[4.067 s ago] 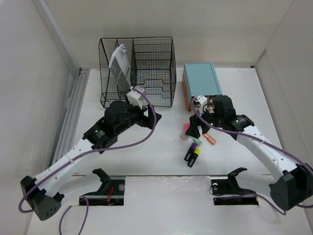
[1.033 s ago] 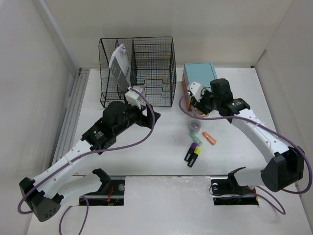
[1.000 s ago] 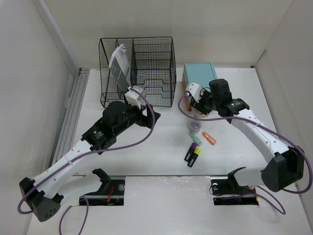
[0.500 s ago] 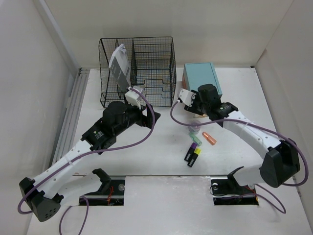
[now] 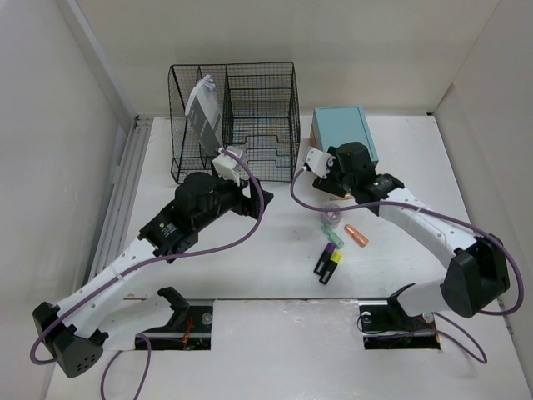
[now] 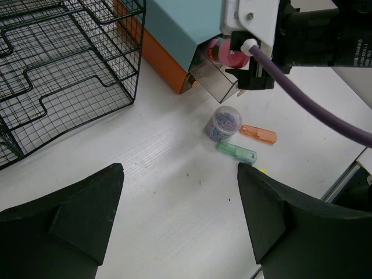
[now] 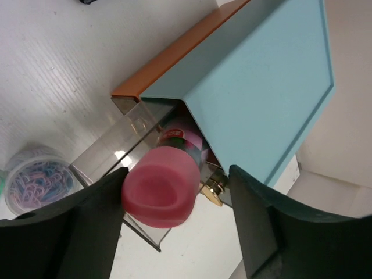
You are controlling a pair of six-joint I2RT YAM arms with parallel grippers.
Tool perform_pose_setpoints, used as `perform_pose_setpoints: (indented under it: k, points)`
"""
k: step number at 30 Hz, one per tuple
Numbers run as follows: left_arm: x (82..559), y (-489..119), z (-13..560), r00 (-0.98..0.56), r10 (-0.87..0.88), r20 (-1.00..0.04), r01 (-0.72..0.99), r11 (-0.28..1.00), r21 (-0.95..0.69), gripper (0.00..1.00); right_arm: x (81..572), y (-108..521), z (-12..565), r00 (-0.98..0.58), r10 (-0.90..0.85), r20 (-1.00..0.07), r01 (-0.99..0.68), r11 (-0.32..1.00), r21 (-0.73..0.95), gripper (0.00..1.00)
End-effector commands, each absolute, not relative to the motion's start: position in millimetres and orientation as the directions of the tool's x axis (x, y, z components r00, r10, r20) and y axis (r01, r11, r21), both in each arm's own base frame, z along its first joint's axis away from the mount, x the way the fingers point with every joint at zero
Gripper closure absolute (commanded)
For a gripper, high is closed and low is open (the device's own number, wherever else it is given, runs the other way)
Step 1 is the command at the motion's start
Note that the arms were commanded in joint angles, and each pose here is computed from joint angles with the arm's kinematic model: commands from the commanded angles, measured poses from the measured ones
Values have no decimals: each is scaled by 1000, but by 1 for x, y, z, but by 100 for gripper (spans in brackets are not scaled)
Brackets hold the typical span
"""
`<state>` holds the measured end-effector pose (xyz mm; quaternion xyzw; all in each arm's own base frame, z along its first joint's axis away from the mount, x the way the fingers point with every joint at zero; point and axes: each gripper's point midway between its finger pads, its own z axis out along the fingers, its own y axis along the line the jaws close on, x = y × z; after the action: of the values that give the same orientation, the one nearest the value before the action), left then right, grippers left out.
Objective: Organize the desk
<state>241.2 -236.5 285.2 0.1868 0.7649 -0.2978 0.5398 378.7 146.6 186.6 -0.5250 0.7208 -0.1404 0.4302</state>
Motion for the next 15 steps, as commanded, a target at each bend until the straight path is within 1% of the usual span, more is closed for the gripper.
perform_pose_setpoints:
  k: [1, 3, 5, 12, 14, 15]
  points:
    - [240, -236, 298, -301, -64, -952, 624, 741, -247, 24, 374, 150, 222, -38, -838, -545, -588, 459, -666, 25]
    - [240, -236, 298, -301, -64, -952, 624, 741, -247, 24, 369, 150, 232, -40, -818, -574, -583, 486, -652, 19]
    - [240, -236, 298, -301, -64, -952, 624, 741, -247, 24, 365, 154, 237, -22, -811, -585, -598, 480, -642, 18]
    - [240, -236, 298, -301, -64, -952, 624, 741, -247, 24, 342, 162, 252, -3, -751, -661, -647, 505, -571, 18]
    - [240, -236, 298, -301, -64, -952, 624, 741, -247, 24, 333, 168, 253, 2, -727, -687, -677, 505, -536, 23]
    - [240, -236, 298, -301, -64, -952, 624, 741, -247, 24, 326, 169, 253, 8, -723, -691, -695, 493, -523, 28]
